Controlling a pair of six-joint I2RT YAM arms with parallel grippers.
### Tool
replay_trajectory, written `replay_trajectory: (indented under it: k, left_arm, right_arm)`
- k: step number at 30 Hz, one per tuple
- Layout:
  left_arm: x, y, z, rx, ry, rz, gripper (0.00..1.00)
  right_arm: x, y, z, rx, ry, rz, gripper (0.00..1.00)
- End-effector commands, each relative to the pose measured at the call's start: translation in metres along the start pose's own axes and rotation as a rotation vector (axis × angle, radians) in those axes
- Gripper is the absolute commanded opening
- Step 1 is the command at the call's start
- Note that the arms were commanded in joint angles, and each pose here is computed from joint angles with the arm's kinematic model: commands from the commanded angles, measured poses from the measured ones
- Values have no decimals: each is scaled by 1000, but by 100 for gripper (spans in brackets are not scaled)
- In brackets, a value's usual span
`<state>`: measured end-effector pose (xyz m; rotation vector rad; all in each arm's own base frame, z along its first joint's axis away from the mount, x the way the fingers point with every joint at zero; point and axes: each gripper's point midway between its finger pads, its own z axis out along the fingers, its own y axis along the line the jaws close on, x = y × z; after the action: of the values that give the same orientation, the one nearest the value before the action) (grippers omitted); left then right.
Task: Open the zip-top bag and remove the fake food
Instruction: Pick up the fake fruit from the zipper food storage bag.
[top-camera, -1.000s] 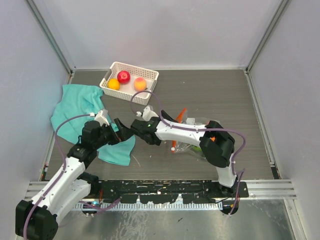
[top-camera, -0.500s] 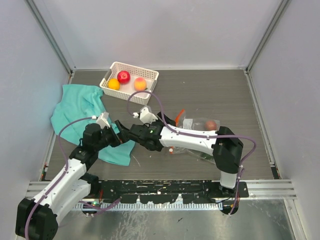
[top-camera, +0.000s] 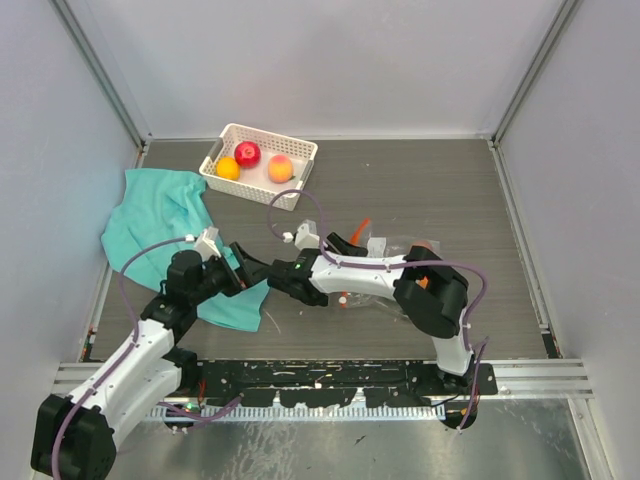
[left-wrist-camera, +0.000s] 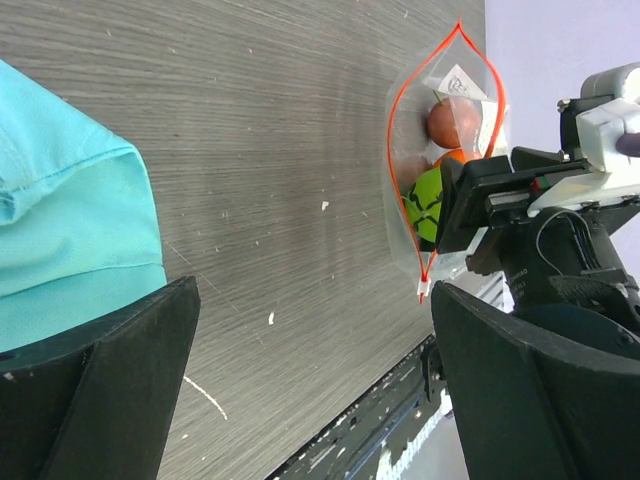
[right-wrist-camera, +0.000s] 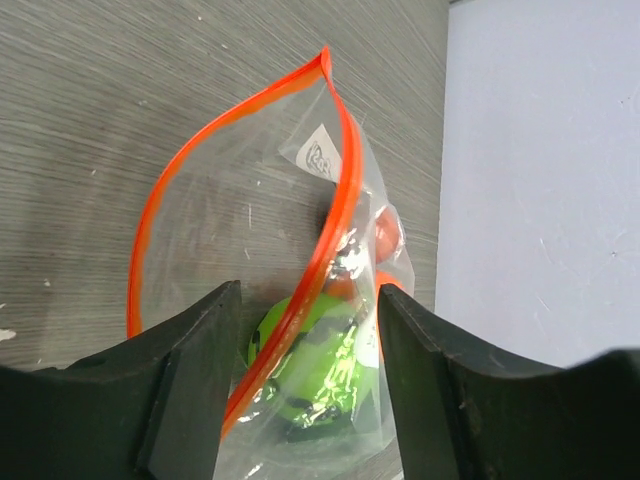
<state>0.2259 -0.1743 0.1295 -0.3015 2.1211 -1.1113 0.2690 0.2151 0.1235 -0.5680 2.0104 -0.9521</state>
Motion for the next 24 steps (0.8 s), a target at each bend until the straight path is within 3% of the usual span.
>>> replay_trajectory:
  k: [1, 3, 6, 8, 17, 24]
  left_arm:
    - [-6, -20, 2, 111, -21, -17, 99]
    - [-4, -24, 4, 145, -11, -36, 97]
    - [-2, -34, 7, 210, 8, -53, 94]
    - [-2, -42, 8, 255, 22, -59, 92]
    - [-8, -89, 13, 422, 46, -34, 83]
    - [-10, -122, 20, 515, 60, -46, 71]
  right_arm:
    - [-2, -14, 4, 78, -37, 63, 57]
    - [0, -16, 5, 91, -40, 63, 51]
    - [1, -21, 4, 107, -47, 83, 32]
    - [0, -26, 2, 107, -53, 98, 24]
    - [-11, -46, -22, 46, -129, 227, 17]
    - [-26, -57, -47, -172, -216, 411, 8]
